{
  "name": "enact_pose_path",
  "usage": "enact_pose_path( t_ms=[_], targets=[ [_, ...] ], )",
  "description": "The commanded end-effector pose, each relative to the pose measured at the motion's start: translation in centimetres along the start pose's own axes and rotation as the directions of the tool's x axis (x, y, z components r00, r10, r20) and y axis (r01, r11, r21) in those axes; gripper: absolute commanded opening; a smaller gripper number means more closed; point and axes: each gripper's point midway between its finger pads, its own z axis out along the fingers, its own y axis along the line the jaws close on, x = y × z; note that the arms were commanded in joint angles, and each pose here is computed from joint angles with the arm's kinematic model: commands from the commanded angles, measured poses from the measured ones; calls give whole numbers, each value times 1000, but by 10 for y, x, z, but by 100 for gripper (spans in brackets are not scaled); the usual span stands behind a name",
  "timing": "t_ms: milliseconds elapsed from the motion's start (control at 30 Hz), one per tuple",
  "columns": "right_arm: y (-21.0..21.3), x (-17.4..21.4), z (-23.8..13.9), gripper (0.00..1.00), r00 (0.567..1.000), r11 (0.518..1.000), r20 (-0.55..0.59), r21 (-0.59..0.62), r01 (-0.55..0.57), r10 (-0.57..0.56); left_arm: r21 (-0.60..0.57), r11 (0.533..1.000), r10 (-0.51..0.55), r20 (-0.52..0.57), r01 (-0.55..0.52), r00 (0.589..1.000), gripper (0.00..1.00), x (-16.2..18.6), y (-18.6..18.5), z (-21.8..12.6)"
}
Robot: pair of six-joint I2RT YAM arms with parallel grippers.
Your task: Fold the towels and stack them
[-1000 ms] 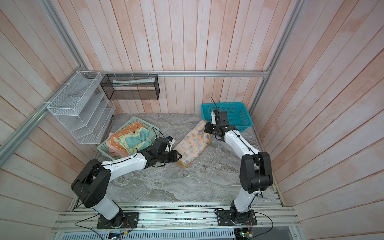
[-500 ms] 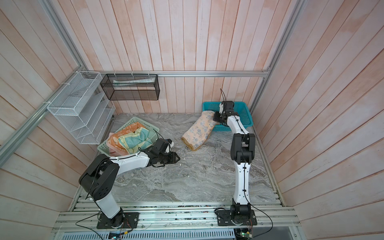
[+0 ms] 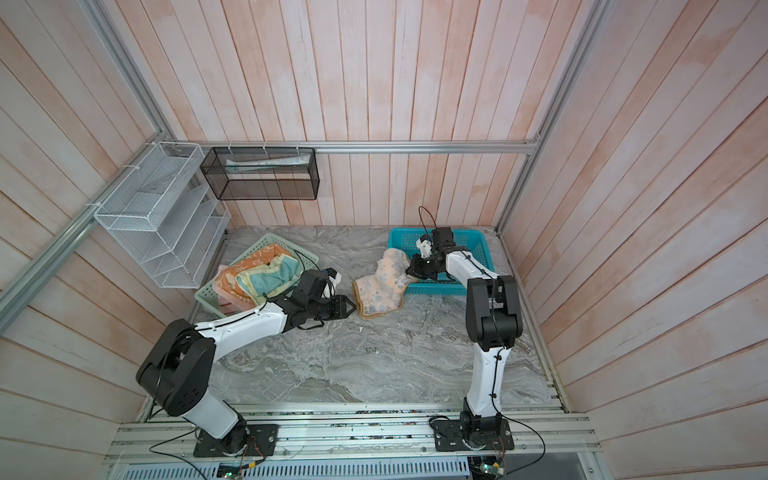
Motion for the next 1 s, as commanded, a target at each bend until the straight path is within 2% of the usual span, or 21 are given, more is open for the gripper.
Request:
enact_pose_path(
  t_ms=[0,133,233,333,500,767,967],
  targets=[
    [30,52,6,0,994,997,-107,-83,-6,-3,-24,1000,-14,15,14,1000,44,1,4,-13],
    [48,102,5,0,985,995,-171,-103,-16,-2,-34,999,-19,56,21,998,44,-2,5,-29],
    [63,110,-8,0,987,993,-161,-115,2,-21,-45,999,-18,76,21,997,44,-3,6,-39],
    [80,89,-32,0,995,994,-86,-97,47,-56,-50,999,-10,97,15,995,44,-7,5,-48],
    [121,29,-91,0,985,991,125,-52,124,-117,-44,999,-5,152,11,988,44,-20,1,-63],
    [167,-23,-175,0,911,990,396,-28,141,-119,-43,999,19,242,-9,970,44,-43,-6,-90],
    [186,-41,-215,0,853,988,506,-20,156,-125,-40,999,25,267,-15,963,44,-49,-5,-100]
  ],
)
